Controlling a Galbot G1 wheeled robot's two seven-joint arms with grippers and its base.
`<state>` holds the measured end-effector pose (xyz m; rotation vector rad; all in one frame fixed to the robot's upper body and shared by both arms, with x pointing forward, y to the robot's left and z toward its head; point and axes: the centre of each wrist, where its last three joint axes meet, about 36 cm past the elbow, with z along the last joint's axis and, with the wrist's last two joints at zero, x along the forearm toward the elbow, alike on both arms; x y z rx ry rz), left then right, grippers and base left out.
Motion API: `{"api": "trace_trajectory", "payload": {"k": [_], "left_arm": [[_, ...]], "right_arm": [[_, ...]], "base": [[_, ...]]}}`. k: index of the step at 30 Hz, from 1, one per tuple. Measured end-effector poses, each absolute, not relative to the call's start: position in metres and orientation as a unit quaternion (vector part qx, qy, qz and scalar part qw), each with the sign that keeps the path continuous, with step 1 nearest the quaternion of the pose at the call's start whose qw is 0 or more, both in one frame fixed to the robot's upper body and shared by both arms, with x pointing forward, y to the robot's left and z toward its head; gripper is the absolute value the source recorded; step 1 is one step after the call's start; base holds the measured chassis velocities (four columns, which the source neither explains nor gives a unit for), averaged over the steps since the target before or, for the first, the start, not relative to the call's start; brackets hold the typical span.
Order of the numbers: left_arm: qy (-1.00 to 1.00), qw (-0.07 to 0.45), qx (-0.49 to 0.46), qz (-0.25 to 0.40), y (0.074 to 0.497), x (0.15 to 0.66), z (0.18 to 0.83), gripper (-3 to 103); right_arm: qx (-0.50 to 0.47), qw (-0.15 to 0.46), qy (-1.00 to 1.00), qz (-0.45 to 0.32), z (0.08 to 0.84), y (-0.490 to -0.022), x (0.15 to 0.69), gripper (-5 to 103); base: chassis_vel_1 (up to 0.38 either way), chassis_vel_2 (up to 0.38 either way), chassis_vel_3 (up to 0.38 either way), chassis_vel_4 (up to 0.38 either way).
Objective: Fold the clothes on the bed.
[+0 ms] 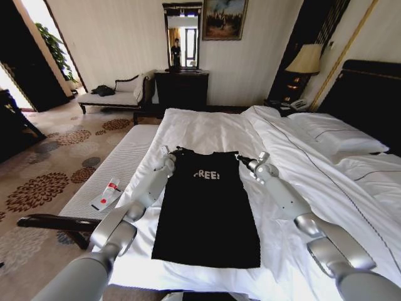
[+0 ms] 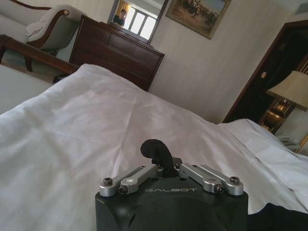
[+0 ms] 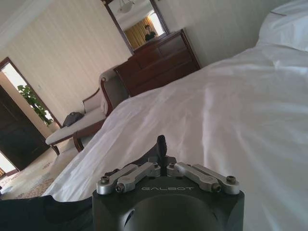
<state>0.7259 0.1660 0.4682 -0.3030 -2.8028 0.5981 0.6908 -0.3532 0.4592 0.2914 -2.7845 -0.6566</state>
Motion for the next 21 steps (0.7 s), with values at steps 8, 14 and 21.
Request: {"api": "trace_trajectory", "payload": {"k": [8, 14, 21], "left_arm": [[-0.967, 0.126, -0.096, 0.198, 0.173, 0.745, 0.477, 3], [-0.971, 0.122, -0.091, 0.186, 0.183, 0.756, 0.487, 3], [-0.972, 0.127, -0.1, 0.173, 0.179, 0.745, 0.467, 3]], "right_arm": [[0.118, 0.125, -0.961, -0.217, 0.459, -0.32, 0.714, 1], [0.122, 0.131, -0.959, -0.22, 0.456, -0.299, 0.724, 1], [0.114, 0.129, -0.963, -0.209, 0.441, -0.306, 0.717, 1]], "base": [[0.0, 0.0, 0.0, 0.0], [0.0, 0.0, 0.0, 0.0], [0.0, 0.0, 0.0, 0.0]]}}
